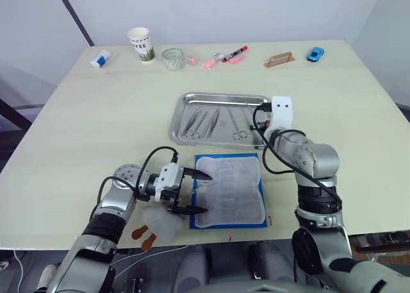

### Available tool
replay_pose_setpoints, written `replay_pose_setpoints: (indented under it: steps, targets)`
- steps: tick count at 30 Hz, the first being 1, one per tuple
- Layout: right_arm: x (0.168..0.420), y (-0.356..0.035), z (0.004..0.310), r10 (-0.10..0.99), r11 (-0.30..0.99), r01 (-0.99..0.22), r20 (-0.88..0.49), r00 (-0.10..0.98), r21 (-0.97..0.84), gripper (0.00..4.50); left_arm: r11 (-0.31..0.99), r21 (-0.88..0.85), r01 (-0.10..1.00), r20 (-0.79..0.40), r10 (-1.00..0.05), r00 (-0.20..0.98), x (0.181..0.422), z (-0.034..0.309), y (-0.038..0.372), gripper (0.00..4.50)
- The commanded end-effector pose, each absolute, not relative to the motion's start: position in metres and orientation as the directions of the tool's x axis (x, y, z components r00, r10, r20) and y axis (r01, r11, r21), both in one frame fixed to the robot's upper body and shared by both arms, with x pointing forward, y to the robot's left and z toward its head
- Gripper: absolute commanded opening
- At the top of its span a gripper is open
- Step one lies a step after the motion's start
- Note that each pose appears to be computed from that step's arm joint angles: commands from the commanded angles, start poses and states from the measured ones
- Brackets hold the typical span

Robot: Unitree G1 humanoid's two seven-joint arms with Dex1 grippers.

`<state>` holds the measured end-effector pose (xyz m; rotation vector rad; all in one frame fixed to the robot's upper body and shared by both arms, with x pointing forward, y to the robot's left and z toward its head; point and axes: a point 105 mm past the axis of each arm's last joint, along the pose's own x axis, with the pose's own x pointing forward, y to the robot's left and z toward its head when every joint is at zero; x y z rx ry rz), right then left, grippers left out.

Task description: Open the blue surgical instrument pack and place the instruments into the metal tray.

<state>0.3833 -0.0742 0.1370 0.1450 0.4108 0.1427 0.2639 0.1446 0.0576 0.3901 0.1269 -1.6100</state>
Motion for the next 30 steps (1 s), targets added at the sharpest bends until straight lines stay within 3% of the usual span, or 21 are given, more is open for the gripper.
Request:
replay_pose_setpoints:
  steps: [1, 22, 24, 25, 30]
  targets:
    - [0.391, -0.077, 0.149, 0.105, 0.983, -0.046, -0.338, 0.935, 0.178, 0.03, -0.086, 0.065, 0.994, -0.385, -0.921, -0.054, 0.255, 0.034, 0.148, 4.5]
    - [0.394, -0.056, 0.133, 0.172, 0.976, -0.102, -0.393, 0.903, 0.191, 0.03, -0.074, 0.064, 0.995, -0.385, -0.922, -0.044, 0.253, 0.032, 0.15, 4.5]
    - [0.394, -0.056, 0.135, 0.172, 0.977, -0.107, -0.387, 0.906, 0.185, 1.07, -0.075, 0.064, 0.995, -0.384, -0.922, -0.045, 0.254, 0.032, 0.15, 4.5]
    - [0.394, -0.056, 0.136, 0.172, 0.977, -0.109, -0.381, 0.908, 0.182, 1.31, -0.075, 0.063, 0.995, -0.384, -0.922, -0.045, 0.254, 0.032, 0.149, 4.5]
    - [0.392, -0.052, 0.144, 0.19, 0.976, -0.141, -0.34, 0.921, 0.166, 3.57, -0.073, 0.061, 0.995, -0.385, -0.922, -0.044, 0.254, 0.032, 0.15, 4.5]
